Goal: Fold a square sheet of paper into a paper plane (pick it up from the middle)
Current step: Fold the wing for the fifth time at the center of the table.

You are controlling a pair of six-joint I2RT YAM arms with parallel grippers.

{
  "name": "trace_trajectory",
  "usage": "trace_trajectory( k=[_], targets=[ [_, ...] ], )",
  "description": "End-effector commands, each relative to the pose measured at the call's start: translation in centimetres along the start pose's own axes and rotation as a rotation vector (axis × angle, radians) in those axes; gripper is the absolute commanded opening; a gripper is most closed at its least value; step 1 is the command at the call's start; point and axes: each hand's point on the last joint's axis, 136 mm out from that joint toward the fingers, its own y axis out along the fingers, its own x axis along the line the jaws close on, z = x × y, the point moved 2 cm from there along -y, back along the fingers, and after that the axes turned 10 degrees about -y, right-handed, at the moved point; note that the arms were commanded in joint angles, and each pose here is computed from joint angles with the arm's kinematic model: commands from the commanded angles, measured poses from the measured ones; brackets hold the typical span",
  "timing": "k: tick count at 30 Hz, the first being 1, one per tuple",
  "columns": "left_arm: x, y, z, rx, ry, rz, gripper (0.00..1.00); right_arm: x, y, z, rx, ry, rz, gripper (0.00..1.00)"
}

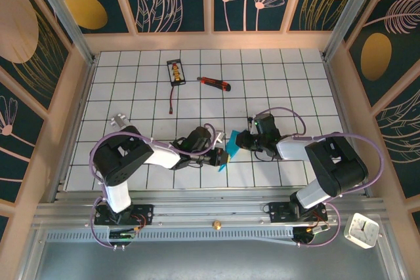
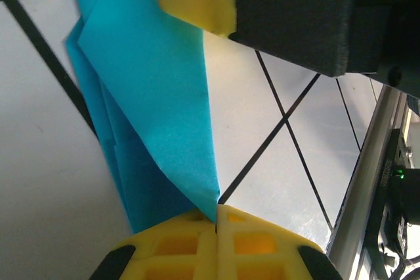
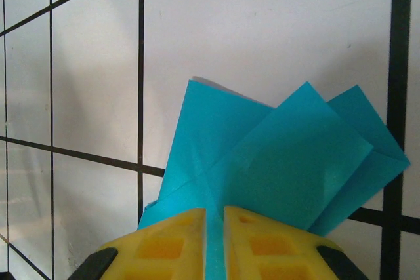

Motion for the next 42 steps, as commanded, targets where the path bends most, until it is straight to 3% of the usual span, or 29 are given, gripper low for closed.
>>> trace_trajectory(
  k=[1, 19, 32, 42],
  targets=[
    [0.7, 0.0, 0.8, 0.020, -0.063, 0.017, 0.01, -3.0, -0.1, 3.6, 0.111, 0.045, 0.120, 0.17],
    [4.4, 0.3, 2.8, 0.074, -0.299, -0.054, 0.00, -1.6, -0.7, 1.9, 0.070, 0.015, 0.073, 0.18],
    [5.0, 0.3, 3.4, 0.096, -0.315, -0.078, 0.00, 2.0, -3.2, -0.3, -0.039, -0.037, -0.085, 0.21],
    [5.6, 0.5, 3.8, 0.112, -0.339, -0.100, 0.00, 5.4, -1.8, 2.3, 0.009, -0.052, -0.202, 0.18]
  ],
)
